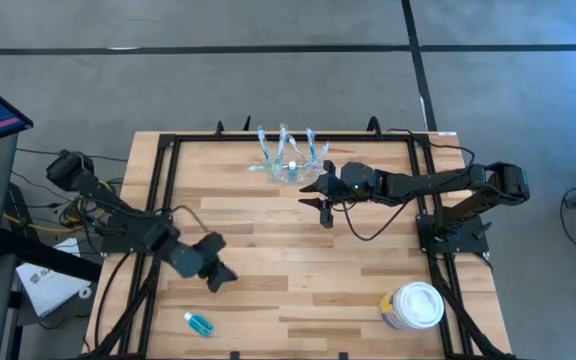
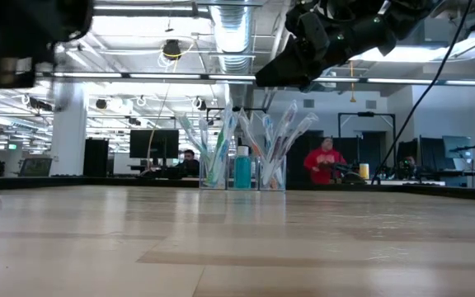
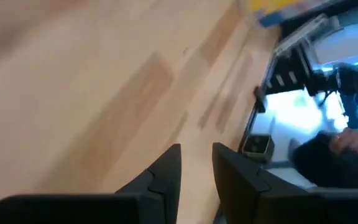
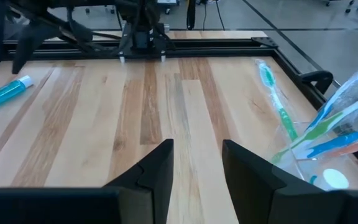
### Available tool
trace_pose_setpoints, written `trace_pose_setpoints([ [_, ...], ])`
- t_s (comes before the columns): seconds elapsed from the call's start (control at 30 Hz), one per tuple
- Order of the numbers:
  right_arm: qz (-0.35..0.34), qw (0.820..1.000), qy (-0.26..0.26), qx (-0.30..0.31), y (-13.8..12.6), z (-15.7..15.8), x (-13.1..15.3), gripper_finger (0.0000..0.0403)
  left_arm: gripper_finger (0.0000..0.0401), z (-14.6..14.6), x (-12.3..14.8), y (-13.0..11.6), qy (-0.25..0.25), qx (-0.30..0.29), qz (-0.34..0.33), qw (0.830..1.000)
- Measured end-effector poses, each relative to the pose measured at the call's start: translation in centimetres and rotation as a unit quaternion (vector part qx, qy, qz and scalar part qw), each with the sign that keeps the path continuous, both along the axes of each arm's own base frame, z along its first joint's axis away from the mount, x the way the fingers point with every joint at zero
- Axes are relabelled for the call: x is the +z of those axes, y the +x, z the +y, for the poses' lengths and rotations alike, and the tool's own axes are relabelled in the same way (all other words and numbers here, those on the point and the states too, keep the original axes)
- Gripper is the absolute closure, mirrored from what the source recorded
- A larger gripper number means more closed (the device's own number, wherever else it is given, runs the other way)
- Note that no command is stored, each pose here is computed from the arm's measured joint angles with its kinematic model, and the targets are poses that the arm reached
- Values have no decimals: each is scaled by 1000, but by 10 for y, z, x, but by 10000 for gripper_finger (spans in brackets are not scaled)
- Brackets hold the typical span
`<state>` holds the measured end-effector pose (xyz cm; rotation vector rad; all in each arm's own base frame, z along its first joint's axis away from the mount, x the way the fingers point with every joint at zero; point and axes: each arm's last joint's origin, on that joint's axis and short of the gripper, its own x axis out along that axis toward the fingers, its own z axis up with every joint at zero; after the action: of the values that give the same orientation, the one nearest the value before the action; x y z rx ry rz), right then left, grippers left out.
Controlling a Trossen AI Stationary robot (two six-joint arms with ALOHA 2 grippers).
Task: Pick & Place toothbrushing station
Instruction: Put the blue mouthwash into the transparent organizer
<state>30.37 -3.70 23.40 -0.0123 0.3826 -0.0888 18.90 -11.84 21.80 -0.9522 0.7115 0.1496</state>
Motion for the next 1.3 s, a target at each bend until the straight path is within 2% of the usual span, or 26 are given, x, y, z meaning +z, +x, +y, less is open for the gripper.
trace_pose_setpoints([
  [0.07,1,1000,0,3,0,2,0,275,316,-7,-8,-8,-42,19,25,999],
  [0.17,2,1000,0,5,0,3,0,275,316,-15,-18,-20,-76,22,51,996],
  [0.43,2,1000,-1,7,0,4,0,275,316,-30,-20,-31,-120,-22,75,990],
  [0.63,3,1000,-6,9,0,4,0,275,316,-33,-30,-32,-119,-53,119,984],
  [0.9,3,1000,-6,9,0,4,0,275,316,-38,-40,-42,-85,-91,133,983],
  [0.97,3,1000,-5,8,0,4,0,275,316,-39,-40,-43,-59,-117,117,984],
  [1.17,3,1000,-5,8,0,4,0,275,316,-44,-38,-46,60,-155,33,986],
  [1.3,2,1000,-5,8,0,4,0,275,316,-48,-38,-51,80,-178,22,981],
])
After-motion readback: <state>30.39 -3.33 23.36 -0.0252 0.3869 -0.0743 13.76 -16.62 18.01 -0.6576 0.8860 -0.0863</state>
